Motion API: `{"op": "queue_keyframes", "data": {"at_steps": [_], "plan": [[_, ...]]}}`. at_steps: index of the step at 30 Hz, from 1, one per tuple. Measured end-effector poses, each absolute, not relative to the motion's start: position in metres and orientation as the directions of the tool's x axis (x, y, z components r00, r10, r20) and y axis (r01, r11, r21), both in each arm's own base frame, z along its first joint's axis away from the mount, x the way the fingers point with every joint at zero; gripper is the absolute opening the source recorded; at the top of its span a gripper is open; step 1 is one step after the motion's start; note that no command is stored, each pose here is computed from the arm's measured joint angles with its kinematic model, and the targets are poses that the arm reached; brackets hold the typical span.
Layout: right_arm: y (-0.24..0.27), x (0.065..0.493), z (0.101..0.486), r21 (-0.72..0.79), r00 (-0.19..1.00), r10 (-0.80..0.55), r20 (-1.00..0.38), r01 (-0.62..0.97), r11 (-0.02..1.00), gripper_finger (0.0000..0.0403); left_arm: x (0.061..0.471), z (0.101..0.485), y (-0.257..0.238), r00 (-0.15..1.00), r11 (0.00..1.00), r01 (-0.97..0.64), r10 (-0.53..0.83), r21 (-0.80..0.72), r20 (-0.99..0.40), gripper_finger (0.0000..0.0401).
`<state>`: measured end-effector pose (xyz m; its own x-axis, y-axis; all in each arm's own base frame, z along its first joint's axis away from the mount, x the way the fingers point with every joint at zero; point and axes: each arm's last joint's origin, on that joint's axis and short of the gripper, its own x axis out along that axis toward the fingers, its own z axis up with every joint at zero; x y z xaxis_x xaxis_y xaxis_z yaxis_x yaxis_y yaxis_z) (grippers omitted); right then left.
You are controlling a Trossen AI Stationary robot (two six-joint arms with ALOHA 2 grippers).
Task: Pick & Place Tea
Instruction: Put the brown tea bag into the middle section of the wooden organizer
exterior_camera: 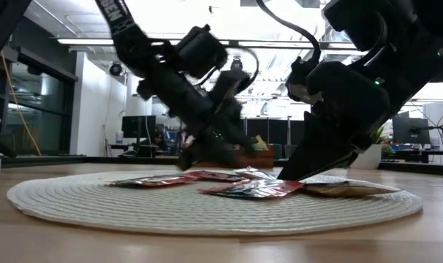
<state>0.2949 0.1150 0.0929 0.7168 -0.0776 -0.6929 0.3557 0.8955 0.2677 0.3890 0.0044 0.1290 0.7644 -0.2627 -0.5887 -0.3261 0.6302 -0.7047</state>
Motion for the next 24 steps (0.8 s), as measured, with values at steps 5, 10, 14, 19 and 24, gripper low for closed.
{"op": "queue_keyframes", "data": {"at_steps": [5,10,14,19,24], "plan": [[0.115,0.295,0.093,0.268,0.717,-0.075,-0.693,0.352,0.897,0.0,0.407,0.128,0.004,0.721,0.648,-0.319,-0.308,-0.692,-0.621,0.015],[0.115,0.295,0.092,0.267,0.716,-0.074,-0.694,0.352,0.897,0.0,0.418,0.131,0.003,0.674,0.686,-0.316,-0.323,-0.655,-0.664,0.015],[0.115,0.295,0.092,0.263,0.714,-0.071,-0.696,0.346,0.9,0.0,0.423,0.139,0.004,0.674,0.741,-0.276,-0.305,-0.612,-0.673,0.015],[0.115,0.295,0.092,0.26,0.713,-0.068,-0.698,0.341,0.904,0.0,0.426,0.154,0.01,0.649,0.797,-0.286,-0.247,-0.532,-0.72,0.015],[0.115,0.295,0.092,0.258,0.711,-0.067,-0.7,0.34,0.904,0.0,0.422,0.166,0.013,0.518,0.833,-0.361,-0.195,-0.42,-0.833,0.015]]}}
